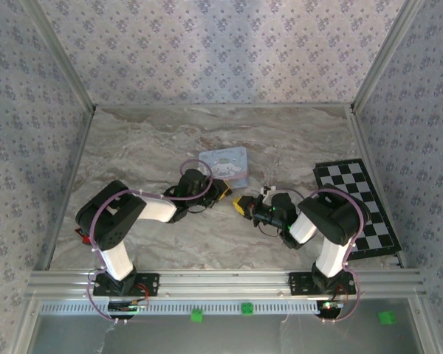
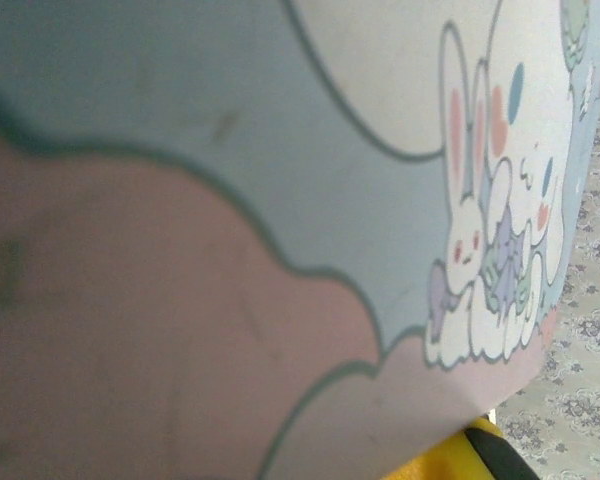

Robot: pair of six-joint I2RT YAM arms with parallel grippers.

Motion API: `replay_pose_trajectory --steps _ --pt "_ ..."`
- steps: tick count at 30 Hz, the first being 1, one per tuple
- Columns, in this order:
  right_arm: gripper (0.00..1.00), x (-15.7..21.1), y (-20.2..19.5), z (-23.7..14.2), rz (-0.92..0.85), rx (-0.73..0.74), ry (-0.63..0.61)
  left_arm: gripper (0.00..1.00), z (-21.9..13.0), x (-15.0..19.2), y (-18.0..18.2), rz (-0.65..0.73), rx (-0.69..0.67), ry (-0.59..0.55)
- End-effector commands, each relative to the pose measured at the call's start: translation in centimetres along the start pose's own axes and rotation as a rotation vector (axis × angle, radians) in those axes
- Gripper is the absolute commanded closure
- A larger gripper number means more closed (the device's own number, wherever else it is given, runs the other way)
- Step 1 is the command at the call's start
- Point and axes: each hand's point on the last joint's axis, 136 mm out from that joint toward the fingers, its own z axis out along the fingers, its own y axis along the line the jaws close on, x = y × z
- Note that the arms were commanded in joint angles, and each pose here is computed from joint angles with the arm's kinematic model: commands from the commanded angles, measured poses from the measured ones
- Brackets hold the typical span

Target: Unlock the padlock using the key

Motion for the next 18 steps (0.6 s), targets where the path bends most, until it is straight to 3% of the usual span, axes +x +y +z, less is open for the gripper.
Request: replay_pose_trajectory --steps 1,18 --pt "1.0 -0.26 1.51 0.19 -0.003 -0.046 -0.015 1.0 0.05 1.39 -0.95 -0.015 0.047 0.058" --pt "1.0 -1.11 1.46 -0.03 0.04 -0.046 -0.032 1.0 -0.16 1.25 -1.33 -0.018 0.077 0.045"
